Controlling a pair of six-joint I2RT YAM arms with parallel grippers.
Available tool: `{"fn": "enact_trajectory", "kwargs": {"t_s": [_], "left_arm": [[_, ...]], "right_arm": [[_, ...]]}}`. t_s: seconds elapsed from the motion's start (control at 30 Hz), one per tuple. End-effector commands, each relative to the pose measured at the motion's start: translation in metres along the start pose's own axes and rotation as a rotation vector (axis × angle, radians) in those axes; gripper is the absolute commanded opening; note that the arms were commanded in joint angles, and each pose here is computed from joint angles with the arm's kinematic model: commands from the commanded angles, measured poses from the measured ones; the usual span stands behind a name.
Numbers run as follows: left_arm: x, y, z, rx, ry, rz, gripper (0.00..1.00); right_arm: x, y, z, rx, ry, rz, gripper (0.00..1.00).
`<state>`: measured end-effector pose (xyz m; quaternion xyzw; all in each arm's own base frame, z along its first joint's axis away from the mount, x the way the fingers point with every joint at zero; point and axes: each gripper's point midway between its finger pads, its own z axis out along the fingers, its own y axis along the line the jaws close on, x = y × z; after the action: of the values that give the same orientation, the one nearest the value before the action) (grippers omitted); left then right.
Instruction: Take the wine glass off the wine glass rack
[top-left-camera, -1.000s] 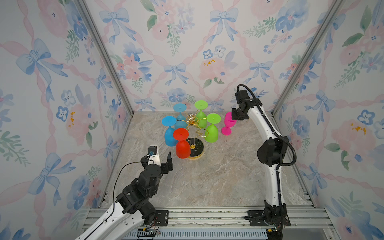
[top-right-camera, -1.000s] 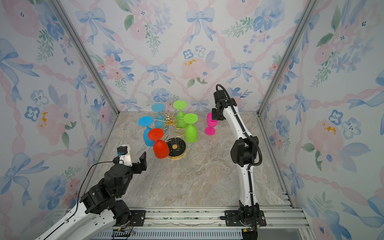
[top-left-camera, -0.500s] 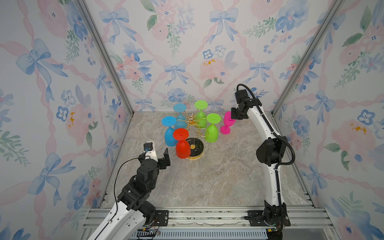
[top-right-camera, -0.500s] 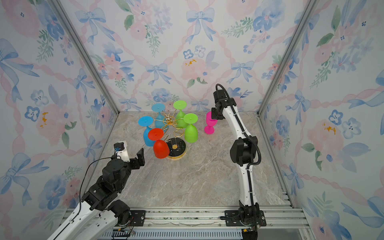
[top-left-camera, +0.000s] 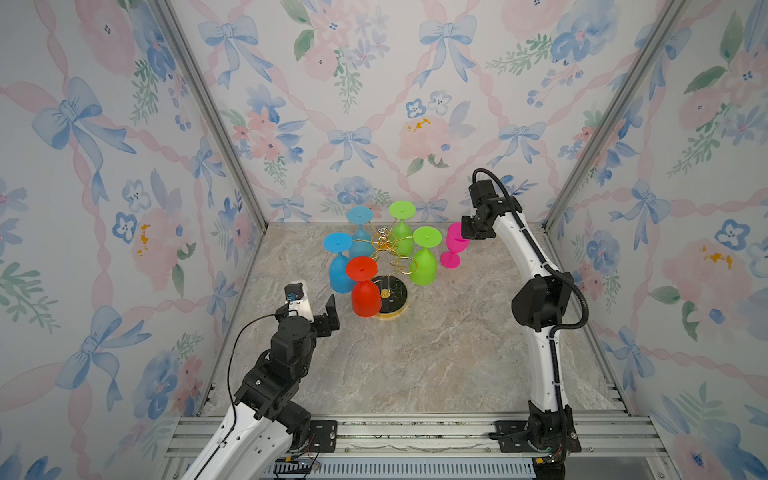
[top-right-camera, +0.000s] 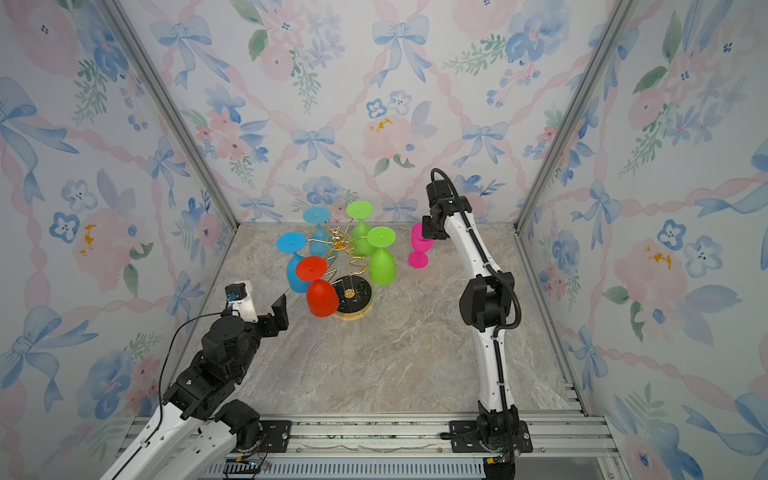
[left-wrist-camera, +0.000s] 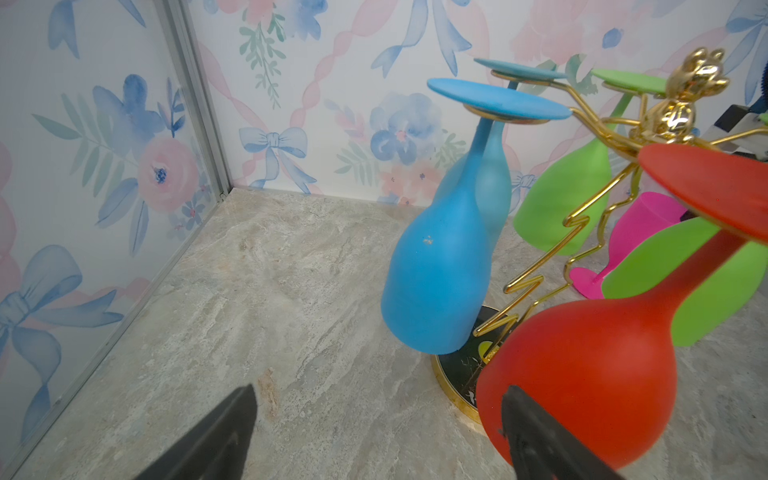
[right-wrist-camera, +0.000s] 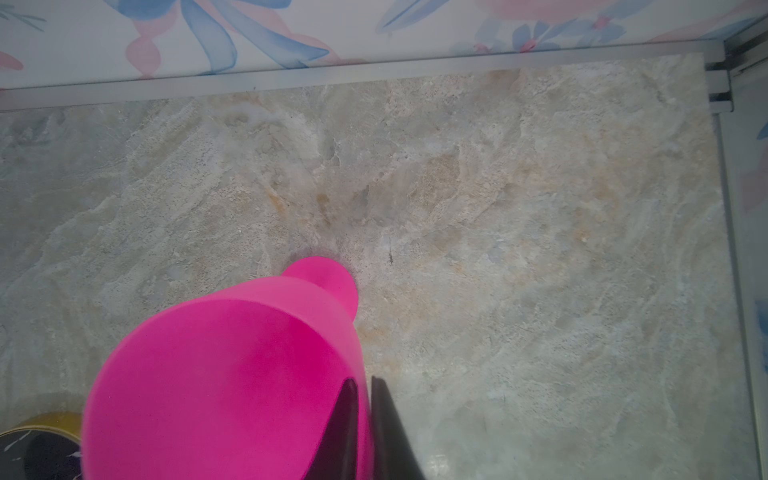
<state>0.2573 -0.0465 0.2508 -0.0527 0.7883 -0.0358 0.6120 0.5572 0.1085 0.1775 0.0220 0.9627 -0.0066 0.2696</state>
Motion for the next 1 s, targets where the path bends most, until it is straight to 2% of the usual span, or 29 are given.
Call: {"fn": "enact_trajectory", "kwargs": {"t_s": [0.0,0.13,0.3,0.47,0.57,0.7,0.97], "left_arm": [[0.001,-0.002,0.002,0.012,-0.006,0.006,0.94],[0.001,-0.002,0.003,0.014,-0.006,0.006,0.94],[0.001,-0.001,0.002,0.012,-0.008,0.004,0.94],[0.001,-0.001,0.003,0.013,-0.006,0.006,0.94],[0.002,-0.002,0.003,0.014,-0.003,0.006,0.94],[0.003,-0.001,0.004,0.011,0.0,0.009,0.94],[0.002,-0.001,0.005,0.011,0.003,0.007,0.94]], "right_arm": [[-0.008,-0.002,-0.003,-0.011,-0.021,0.008,0.14],[-0.012,-0.002,-0.006,-0.031,-0.032,0.018,0.2],[-0.017,-0.002,-0.013,-0.055,-0.05,0.035,0.23],[-0.026,-0.003,-0.029,-0.073,-0.085,0.045,0.34],[-0.032,-0.005,-0.044,-0.078,-0.114,0.05,0.41],[-0.037,-0.006,-0.067,-0.092,-0.146,0.057,0.45],[-0.026,0.004,-0.116,-0.16,-0.177,0.062,0.58]]}}
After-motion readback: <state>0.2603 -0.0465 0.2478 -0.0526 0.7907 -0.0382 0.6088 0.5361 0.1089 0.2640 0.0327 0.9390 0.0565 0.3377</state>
